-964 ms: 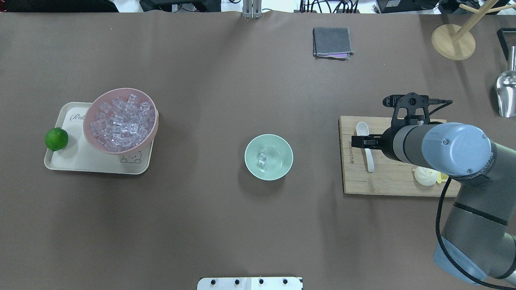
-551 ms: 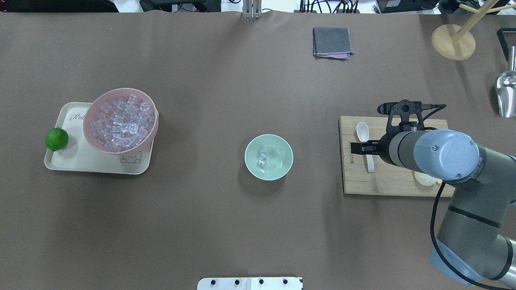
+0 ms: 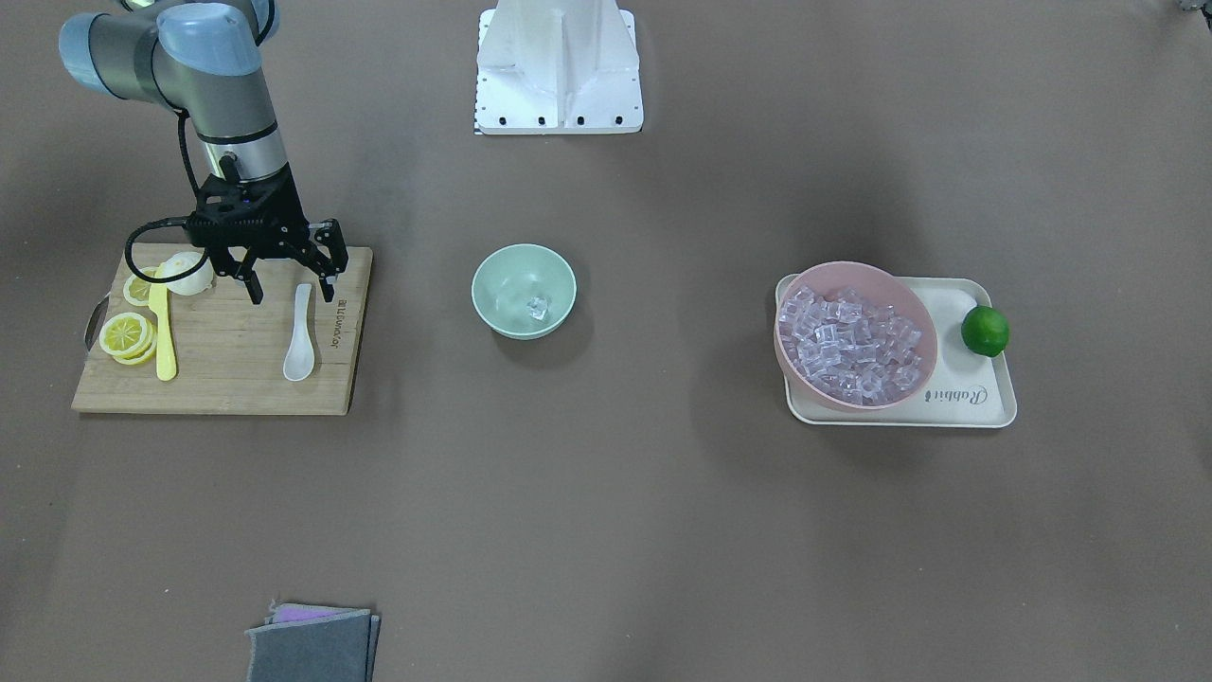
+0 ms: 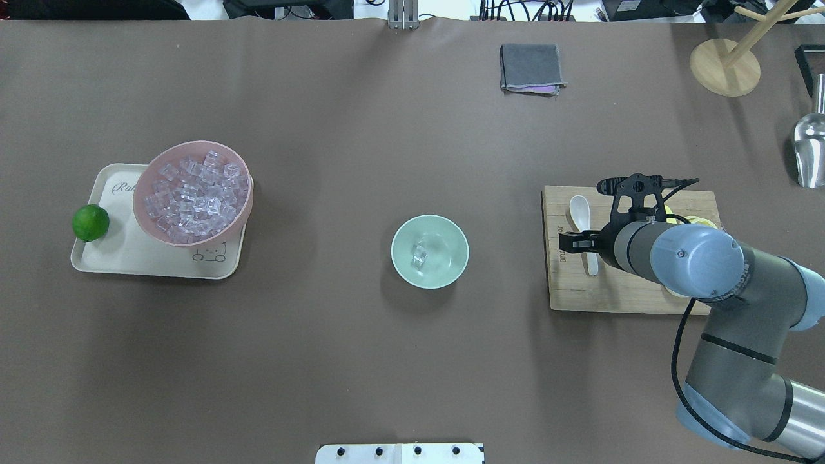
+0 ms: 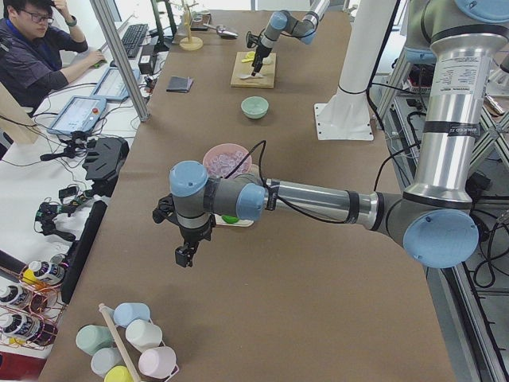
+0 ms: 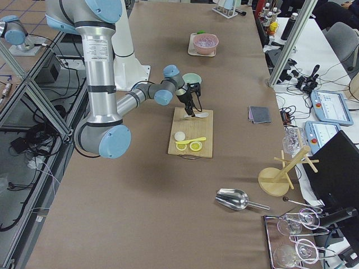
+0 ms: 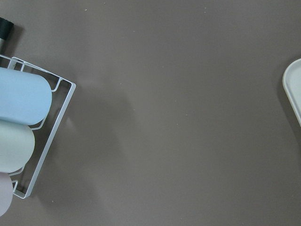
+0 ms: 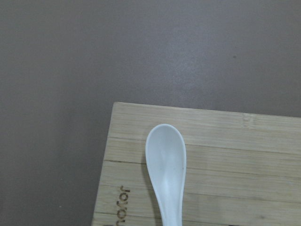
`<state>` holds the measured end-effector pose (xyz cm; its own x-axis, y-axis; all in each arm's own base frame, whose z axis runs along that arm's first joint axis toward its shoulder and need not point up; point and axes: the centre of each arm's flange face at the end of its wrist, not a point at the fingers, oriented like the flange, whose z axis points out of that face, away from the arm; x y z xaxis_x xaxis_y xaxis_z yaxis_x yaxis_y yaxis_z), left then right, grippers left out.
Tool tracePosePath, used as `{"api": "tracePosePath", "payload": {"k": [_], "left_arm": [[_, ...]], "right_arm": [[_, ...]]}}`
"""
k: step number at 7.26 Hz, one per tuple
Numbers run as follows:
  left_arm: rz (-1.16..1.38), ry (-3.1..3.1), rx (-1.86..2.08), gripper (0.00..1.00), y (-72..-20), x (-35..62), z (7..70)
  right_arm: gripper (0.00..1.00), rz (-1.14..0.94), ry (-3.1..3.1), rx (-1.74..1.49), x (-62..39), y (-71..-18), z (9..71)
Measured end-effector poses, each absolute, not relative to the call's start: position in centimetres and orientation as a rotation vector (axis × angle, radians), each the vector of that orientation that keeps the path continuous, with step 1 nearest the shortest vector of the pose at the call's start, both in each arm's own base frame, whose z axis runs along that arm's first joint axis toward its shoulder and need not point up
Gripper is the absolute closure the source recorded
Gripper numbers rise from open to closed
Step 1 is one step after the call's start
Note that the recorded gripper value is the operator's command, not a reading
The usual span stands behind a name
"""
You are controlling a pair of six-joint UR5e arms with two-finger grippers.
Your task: Put spoon and ice into bowl
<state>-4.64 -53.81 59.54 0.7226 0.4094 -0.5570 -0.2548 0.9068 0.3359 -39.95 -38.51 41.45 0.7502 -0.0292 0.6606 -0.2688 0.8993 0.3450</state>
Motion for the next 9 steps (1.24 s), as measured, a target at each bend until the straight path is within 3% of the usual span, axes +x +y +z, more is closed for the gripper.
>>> {"api": "tracePosePath", "payload": {"k": [5,6,7,8,9], "left_arm": [[0.365,0.671,0.238,0.02,-53.8,-4.6,59.8],[0.365,0.671,0.236,0.02,-53.8,-4.6,59.9],[0.365,0.671,0.236,0.02,-53.8,-4.6,59.9],[0.365,0.671,0.236,0.02,-53.8,-4.6,59.9],[0.365,0.671,0.236,0.02,-53.8,-4.6,59.9]], "right_arm": [[0.46,0.156,-0.704,0.440,-41.4,-37.4,42.8],[0.60,0.158,-0.702,0.438,-41.3,-37.3,43.0],[0.65,0.162,-0.703,0.436,-41.4,-37.2,43.0],[0.78,0.170,-0.705,0.432,-41.4,-37.1,43.0],[1.00,0.176,-0.709,0.430,-41.4,-37.1,42.9]]}}
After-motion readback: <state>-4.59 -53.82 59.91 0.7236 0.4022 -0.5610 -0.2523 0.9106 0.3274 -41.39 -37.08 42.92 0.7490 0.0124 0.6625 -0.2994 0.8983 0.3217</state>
